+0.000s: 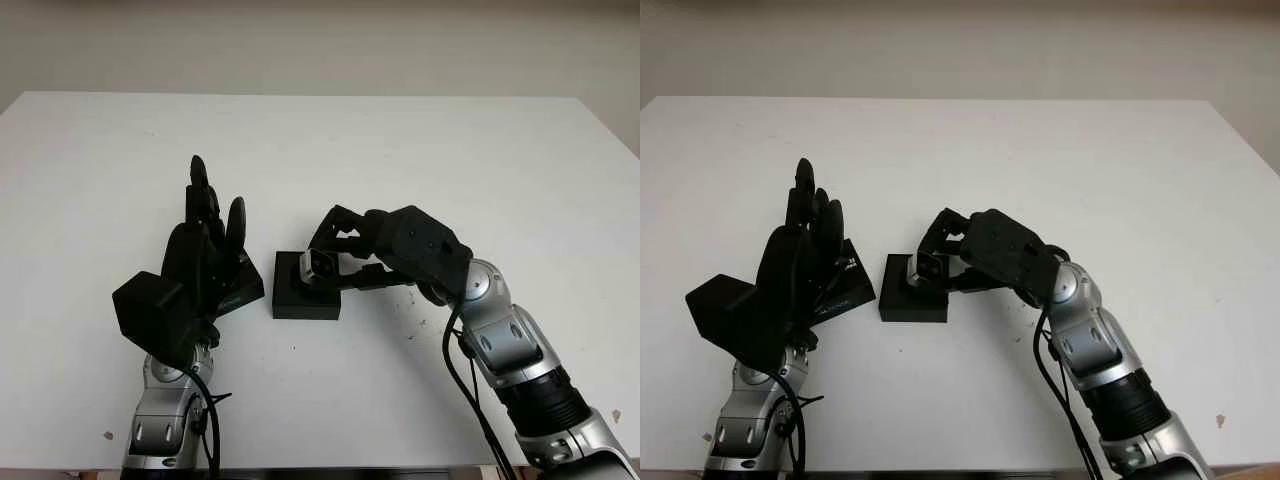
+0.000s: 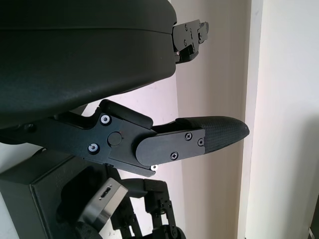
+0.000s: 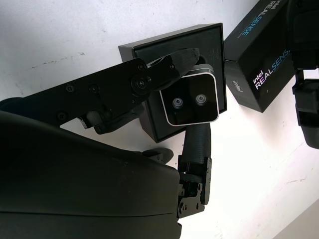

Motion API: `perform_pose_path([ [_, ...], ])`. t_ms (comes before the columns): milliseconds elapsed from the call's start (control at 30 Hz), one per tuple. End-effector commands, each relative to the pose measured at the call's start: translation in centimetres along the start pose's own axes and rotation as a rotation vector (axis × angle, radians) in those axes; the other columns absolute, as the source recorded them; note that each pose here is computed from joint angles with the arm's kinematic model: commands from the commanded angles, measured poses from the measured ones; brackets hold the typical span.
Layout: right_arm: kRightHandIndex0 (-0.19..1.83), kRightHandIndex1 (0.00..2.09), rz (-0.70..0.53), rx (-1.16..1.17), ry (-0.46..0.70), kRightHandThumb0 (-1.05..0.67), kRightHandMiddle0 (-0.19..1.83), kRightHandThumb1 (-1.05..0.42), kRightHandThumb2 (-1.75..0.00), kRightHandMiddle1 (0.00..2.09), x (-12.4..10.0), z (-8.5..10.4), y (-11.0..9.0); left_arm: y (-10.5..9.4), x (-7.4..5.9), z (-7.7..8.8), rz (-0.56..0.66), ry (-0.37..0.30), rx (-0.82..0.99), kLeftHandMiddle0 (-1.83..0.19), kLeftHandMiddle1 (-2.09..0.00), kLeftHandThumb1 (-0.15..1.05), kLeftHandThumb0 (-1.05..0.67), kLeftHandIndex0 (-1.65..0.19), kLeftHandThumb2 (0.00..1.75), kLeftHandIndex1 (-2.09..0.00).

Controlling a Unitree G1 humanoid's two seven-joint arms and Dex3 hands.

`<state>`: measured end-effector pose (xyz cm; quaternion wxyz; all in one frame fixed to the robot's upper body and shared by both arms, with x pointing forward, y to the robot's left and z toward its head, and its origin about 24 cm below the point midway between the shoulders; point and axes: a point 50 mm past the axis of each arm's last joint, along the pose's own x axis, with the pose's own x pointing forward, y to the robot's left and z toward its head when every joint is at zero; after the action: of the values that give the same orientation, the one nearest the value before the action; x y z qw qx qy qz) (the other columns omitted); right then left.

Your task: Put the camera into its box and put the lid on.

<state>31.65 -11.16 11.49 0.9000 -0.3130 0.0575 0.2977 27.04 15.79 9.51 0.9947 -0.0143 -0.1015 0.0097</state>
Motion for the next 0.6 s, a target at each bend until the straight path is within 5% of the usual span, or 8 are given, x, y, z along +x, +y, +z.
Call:
perform_pose_path([
  [0, 0.34, 0.09, 0.008, -0.007, -0.009, -0.38, 0.15, -1.02, -0.06, 1.96, 0.1, 0.2, 0.1, -0.3, 0.2, 0.4, -0.006, -0.022, -0.009, 0.19, 0.0, 1.05, -0.71, 0.19, 0.55, 0.0],
  [567, 0.32, 0.08, 0.002, 0.02, 0.008, -0.36, 0.12, -1.03, -0.06, 1.94, 0.4, 0.1, 1.5, -0.3, 0.2, 0.3, 0.001, -0.018, -0.018, 0.19, 0.0, 1.05, -0.73, 0.19, 0.53, 0.0],
])
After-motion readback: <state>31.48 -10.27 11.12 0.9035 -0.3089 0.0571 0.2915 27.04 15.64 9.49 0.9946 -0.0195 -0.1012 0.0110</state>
